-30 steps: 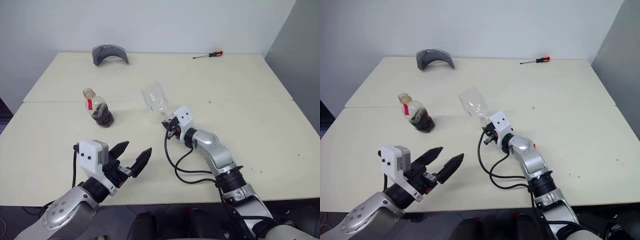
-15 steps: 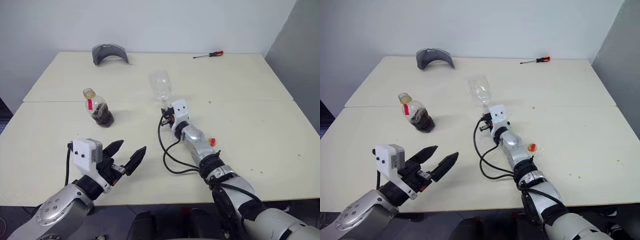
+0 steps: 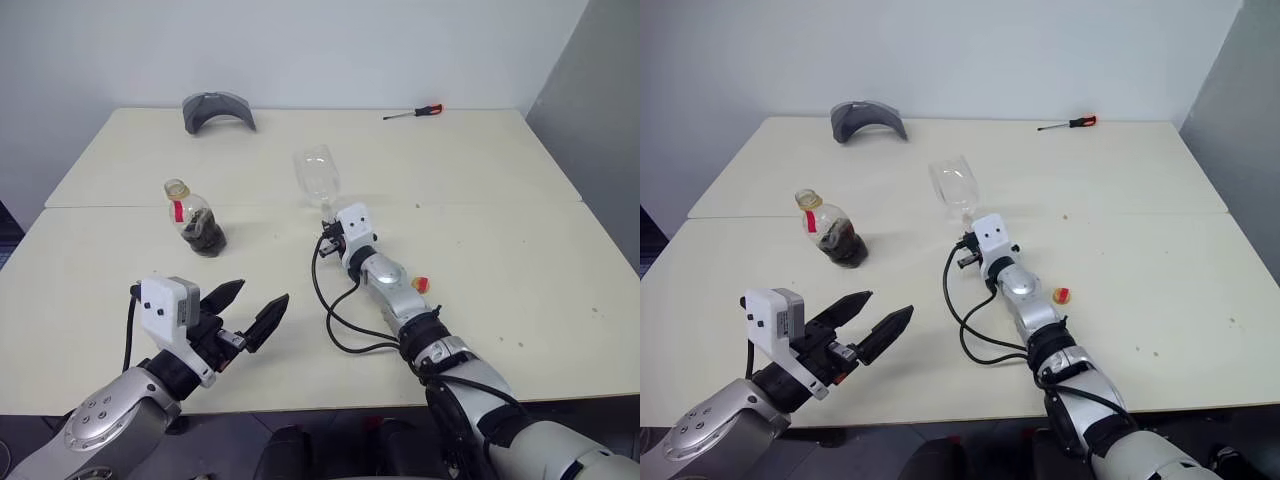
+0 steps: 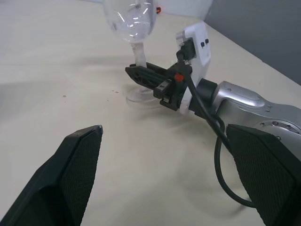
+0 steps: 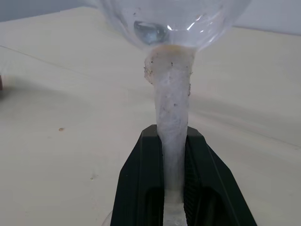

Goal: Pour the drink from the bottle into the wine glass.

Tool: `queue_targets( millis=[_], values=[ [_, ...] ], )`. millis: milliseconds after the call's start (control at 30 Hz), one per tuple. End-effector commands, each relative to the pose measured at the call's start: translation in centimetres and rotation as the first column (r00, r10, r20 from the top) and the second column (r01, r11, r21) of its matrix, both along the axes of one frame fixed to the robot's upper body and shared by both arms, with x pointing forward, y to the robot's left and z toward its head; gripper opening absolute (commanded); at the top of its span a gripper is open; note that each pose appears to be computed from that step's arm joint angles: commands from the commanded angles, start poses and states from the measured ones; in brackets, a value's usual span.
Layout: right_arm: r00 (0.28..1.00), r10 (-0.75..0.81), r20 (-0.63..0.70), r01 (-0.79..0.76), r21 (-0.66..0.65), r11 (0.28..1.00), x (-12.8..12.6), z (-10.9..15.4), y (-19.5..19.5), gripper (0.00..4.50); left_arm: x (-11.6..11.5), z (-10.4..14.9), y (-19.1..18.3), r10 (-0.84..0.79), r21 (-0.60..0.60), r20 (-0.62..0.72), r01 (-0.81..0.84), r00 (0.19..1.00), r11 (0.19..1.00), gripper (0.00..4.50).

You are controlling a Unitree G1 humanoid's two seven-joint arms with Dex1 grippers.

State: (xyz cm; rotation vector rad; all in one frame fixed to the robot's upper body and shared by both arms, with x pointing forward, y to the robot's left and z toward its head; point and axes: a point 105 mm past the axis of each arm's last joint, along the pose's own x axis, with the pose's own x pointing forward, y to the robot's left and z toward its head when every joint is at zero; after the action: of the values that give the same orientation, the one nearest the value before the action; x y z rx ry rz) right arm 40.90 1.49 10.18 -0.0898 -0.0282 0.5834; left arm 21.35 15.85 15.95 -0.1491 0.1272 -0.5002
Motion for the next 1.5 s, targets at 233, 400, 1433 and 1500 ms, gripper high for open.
queue_targets(
  millis=[233, 400, 1433, 1500],
  values=[
    [0.991, 0.013, -0.132, -0.022, -0.068, 0.997, -2.2, -2.2, -2.6, 0.19, 0.1, 0.7, 0.1, -0.004, 0.001, 0.049, 0.004, 0.999, 1.0, 4.5],
    [0.992, 0.005, -0.13, -0.013, -0.066, 0.998, -2.4, -1.5, -3.3, 0.19, 0.1, 0.8, 0.0, -0.004, 0.0, 0.053, 0.004, 0.999, 1.0, 4.5],
    [0.995, 0.102, 0.017, -0.103, 0.062, 0.993, -1.0, 2.0, 6.0, 0.19, 0.4, 2.1, 2.5, 0.185, 0.049, 0.136, -0.193, 0.973, 0.98, 4.5],
    [0.995, 0.096, 0.02, -0.097, 0.073, 0.993, -0.9, 2.2, 6.0, 0.19, 0.5, 2.2, 2.5, 0.182, 0.049, 0.138, -0.19, 0.974, 0.981, 4.5]
  ],
)
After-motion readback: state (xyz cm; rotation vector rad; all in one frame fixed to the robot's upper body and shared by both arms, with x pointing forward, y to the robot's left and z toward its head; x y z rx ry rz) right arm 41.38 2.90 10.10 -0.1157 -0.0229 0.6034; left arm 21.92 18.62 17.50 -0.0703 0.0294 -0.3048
